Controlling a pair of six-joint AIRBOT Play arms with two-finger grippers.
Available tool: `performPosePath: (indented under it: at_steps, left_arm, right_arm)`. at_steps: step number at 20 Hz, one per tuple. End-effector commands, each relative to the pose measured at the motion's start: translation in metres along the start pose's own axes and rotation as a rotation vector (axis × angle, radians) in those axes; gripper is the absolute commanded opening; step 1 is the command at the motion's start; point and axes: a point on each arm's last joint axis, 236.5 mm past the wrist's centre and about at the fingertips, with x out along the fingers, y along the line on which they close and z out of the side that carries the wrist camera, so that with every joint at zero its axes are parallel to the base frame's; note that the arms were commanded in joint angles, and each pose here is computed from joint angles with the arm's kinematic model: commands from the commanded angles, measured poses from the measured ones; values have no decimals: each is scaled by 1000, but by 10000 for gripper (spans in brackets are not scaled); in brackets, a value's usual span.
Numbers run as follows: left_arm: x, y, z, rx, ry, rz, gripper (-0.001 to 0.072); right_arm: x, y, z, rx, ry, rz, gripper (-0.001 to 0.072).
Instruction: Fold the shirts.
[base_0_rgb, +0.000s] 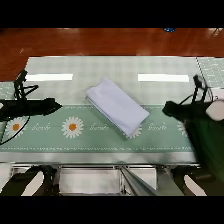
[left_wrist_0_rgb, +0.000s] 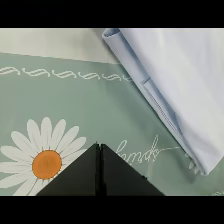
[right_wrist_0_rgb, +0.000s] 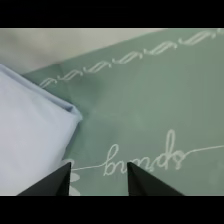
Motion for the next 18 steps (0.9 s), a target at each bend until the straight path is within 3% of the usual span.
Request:
performPosePath:
  at_steps: [1, 11, 17, 18]
  left_arm:
    - [0, 0, -1, -1, 3, -1, 20]
    - [0, -12, -2, -25, 9, -49, 20]
    - [0, -12, -2, -26, 9, -49, 20]
    - [0, -12, -2, -25, 9, -49, 20]
  right_arm:
    - [41, 5, -42, 249, 10, 188, 403]
    - [96, 45, -68, 318, 229, 357, 403]
    - [128, 93, -65, 202, 291, 352, 397]
    - [132, 105, -60, 180, 296, 366, 283]
